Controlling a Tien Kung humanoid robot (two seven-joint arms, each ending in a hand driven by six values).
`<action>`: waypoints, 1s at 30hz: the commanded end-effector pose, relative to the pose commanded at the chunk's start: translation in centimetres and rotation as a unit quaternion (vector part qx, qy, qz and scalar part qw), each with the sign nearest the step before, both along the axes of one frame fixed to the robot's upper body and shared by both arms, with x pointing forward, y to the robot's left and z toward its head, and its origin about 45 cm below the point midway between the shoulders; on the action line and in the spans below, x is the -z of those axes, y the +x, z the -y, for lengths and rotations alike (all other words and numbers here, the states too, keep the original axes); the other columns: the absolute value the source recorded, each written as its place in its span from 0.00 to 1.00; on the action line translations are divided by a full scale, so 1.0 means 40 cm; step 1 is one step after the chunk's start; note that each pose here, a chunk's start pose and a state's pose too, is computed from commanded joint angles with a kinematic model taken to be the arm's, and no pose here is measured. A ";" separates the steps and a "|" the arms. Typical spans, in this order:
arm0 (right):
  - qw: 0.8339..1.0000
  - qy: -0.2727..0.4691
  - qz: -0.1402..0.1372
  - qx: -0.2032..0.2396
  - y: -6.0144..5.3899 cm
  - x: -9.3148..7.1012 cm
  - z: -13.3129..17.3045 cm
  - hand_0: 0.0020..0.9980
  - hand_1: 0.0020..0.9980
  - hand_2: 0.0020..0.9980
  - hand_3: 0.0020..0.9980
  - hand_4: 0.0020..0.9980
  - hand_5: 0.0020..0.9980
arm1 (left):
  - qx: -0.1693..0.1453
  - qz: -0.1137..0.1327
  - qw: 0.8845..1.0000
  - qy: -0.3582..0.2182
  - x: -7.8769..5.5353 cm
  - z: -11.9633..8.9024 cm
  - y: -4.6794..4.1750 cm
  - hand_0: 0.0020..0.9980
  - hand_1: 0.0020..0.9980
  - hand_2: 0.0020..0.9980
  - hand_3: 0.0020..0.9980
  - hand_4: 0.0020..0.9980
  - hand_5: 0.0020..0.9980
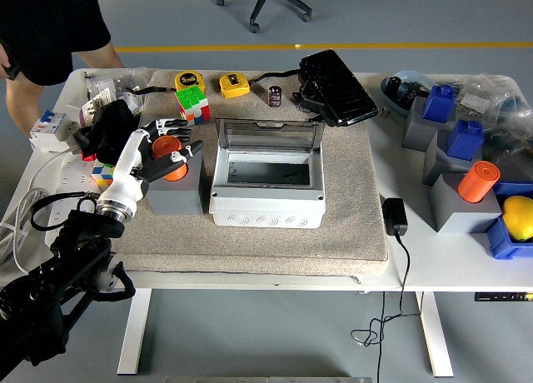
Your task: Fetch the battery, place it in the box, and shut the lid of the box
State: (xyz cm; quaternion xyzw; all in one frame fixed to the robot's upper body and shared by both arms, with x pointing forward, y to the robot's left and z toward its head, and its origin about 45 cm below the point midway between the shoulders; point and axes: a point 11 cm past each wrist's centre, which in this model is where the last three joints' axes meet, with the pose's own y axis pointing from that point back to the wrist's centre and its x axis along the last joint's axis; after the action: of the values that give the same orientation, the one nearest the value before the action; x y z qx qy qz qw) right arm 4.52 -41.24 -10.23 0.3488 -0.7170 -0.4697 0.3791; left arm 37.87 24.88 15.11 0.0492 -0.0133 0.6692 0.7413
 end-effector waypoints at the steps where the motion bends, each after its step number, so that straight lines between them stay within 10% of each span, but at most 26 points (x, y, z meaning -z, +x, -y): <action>1: 1.000 0.000 0.000 0.000 -0.001 0.000 0.000 0.61 0.63 0.65 0.58 0.97 0.53 | -0.001 -0.001 1.000 0.000 0.001 0.000 0.000 0.67 0.54 0.57 0.57 1.00 0.19; 10: 1.000 0.000 -0.001 -0.001 -0.003 0.001 -0.002 0.61 0.63 0.65 0.58 0.97 0.53 | -0.006 -0.003 1.000 0.001 0.011 0.001 0.002 0.60 0.49 0.54 0.56 1.00 0.13; 11: 1.000 0.001 -0.001 -0.001 -0.002 0.001 -0.002 0.61 0.63 0.65 0.58 0.97 0.53 | -0.007 -0.002 1.000 -0.001 0.011 0.002 0.002 0.44 0.41 0.45 0.52 0.98 0.00; 22: 1.000 -0.001 0.000 -0.001 -0.001 0.001 -0.002 0.61 0.63 0.65 0.58 0.97 0.53 | -0.009 -0.010 1.000 -0.013 0.019 0.011 0.012 0.35 0.37 0.40 0.47 0.96 0.00; 30: 1.000 -0.005 0.003 -0.002 0.002 0.000 -0.002 0.61 0.63 0.65 0.57 0.97 0.53 | -0.007 -0.013 1.000 -0.020 0.022 0.025 0.018 0.24 0.23 0.22 0.24 0.74 0.00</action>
State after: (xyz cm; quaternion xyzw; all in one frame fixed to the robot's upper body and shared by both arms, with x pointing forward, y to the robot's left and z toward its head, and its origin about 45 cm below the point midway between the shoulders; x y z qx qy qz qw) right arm 4.60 -41.17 -10.25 0.3499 -0.7197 -0.4643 0.3795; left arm 38.59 23.87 14.21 0.0431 0.0095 0.6740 0.7374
